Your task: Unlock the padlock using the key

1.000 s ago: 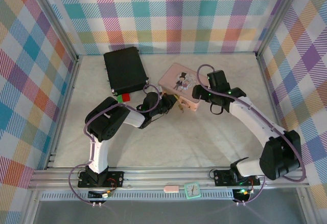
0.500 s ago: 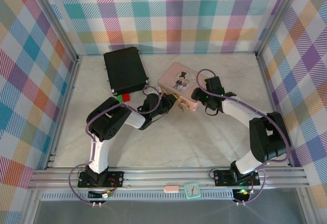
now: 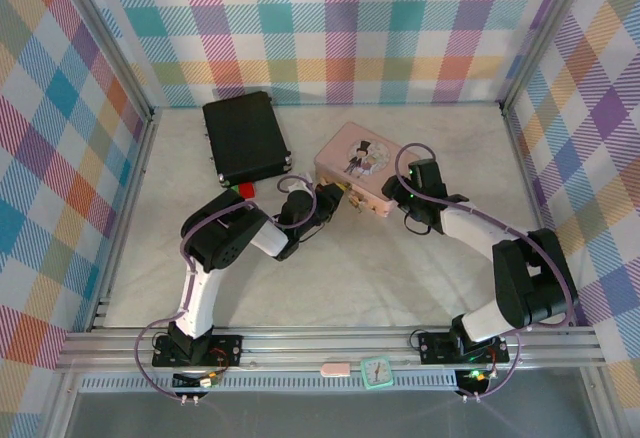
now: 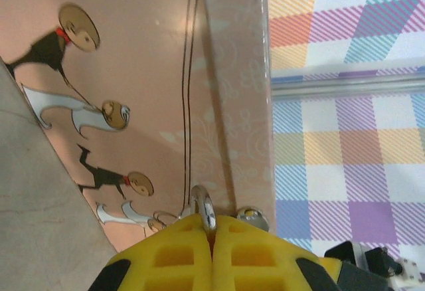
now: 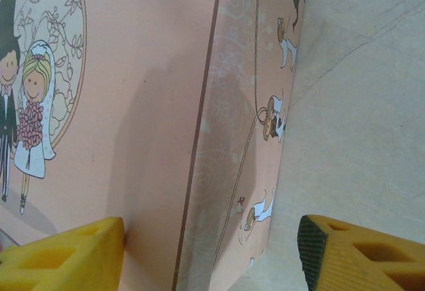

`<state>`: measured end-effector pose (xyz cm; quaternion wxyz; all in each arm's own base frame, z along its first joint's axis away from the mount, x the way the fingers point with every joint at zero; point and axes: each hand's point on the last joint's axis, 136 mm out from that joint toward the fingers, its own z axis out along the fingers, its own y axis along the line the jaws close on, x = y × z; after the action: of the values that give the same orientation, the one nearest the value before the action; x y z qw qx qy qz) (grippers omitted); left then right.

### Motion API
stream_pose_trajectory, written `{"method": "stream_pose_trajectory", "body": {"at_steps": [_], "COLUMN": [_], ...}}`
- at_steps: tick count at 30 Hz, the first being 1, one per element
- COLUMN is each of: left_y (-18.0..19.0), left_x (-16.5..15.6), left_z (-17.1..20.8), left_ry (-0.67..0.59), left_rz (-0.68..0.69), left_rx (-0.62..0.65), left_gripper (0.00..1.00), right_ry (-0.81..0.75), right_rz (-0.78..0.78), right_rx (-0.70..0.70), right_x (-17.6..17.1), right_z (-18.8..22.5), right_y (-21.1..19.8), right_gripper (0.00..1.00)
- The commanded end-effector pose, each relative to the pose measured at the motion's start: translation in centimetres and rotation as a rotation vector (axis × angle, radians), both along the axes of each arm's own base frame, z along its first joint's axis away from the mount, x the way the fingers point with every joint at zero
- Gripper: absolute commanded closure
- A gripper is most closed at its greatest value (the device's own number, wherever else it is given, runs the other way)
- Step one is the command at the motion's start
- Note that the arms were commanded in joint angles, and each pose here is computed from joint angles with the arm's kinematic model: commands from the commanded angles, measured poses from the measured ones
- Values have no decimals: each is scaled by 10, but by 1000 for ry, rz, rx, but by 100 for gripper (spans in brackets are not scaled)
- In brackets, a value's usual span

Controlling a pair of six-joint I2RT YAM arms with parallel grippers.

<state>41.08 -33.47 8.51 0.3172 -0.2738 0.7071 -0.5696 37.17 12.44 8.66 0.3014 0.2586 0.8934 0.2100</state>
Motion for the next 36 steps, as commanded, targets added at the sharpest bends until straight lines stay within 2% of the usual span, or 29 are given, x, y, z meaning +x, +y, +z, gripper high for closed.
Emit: {"method": "stream_pose_trajectory", "body": {"at_steps": [1,8,11,18,21,24,29,33,36], "left_y": [14,19,26,28,27,31,55,68,70], "left_x": [7,13,10,-21,-49,-78,-118,-137,-143], "left_z": [-3,5,7,7,-2,-10,-16,-25,-33], "left_ry": [-2,-19,-13,65,123,190,291,347,370], "left_rz": [90,83,72,-93,-212,-326,-468,-529,-559], "left_rx": [0,0,43,137,227,353,711,868,941], "left_gripper": [100,100,100,100,100,100,100,100,100], "right_ry": [125,91,61,-4,-7,13,52,45,41], "right_rz": [-70,-32,-2,125,164,182,148,115,96], "right_rx": [-87,-99,-105,-162,-219,-288,-403,-418,-422], "right_x": [-20,-8,-2,-1,-11,-25,-47,-56,-59], "right_z": [-32,-19,-5,36,47,50,42,36,33], "right_y": [-27,-23,-20,-14,-20,-32,-57,-66,-70], "right_gripper": [33,34,32,13,1,1,1,1,1]}}
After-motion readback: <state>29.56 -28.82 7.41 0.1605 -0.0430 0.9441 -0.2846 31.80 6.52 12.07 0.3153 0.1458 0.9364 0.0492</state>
